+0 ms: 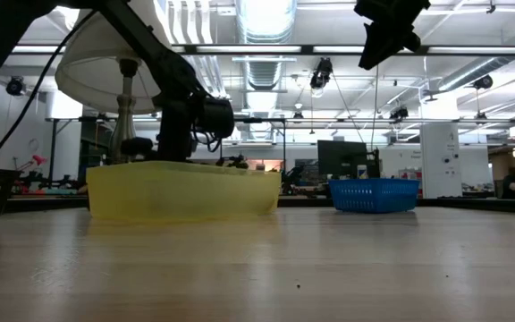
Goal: Pick and place items into bin
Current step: Put the white charger adapter into the black bin
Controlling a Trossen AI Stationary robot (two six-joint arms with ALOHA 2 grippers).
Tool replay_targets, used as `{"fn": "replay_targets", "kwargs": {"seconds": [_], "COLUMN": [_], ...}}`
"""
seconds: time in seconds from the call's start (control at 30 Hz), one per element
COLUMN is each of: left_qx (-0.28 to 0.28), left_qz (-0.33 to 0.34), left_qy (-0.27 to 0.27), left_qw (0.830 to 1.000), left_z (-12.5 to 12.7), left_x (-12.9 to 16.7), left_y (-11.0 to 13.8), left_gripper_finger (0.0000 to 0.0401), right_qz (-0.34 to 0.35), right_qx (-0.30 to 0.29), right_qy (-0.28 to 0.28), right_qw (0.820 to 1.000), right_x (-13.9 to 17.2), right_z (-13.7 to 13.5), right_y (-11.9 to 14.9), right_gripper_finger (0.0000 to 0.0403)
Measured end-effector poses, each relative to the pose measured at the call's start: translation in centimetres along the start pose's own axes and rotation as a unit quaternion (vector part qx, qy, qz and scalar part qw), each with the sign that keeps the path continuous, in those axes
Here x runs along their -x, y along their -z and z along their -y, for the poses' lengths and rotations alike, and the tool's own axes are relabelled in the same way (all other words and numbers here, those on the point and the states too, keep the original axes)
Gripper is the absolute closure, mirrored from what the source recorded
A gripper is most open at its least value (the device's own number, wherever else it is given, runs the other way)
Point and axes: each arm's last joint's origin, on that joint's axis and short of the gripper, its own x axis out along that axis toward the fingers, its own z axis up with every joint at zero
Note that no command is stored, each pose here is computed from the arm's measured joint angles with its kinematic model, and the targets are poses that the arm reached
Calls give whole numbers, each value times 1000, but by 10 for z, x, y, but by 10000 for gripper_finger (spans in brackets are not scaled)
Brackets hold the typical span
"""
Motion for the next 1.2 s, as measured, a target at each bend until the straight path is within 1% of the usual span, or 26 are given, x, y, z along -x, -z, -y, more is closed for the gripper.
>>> {"fn": "replay_targets", "kwargs": {"seconds": [0.1,0.43,0.67,0.87,1.03,1.2], "left_qx": [-3,-12,-82,-160,-199,-214], "left_qz": [-6,19,33,53,77,89], "left_qy": [14,38,67,94,132,195], "left_qw": [1000,999,994,981,968,953], "left_z": [-2,-8,-7,-7,-8,-10], "left_x": [8,32,49,68,89,112], "left_y": [1,-2,-2,2,5,8], "left_gripper_finger": [291,290,290,289,289,288], "right_qz": [0,0,0,1,1,1], "right_qx": [0,0,0,0,0,0], "right_qy": [0,0,0,0,1,2], "right_qw": [1000,1000,1000,1000,1000,1000], "right_x": [0,0,0,0,0,0], "right_z": [0,0,0,0,0,0], "right_y": [0,0,0,0,0,0], "right_gripper_finger": [334,335,335,335,335,335]}}
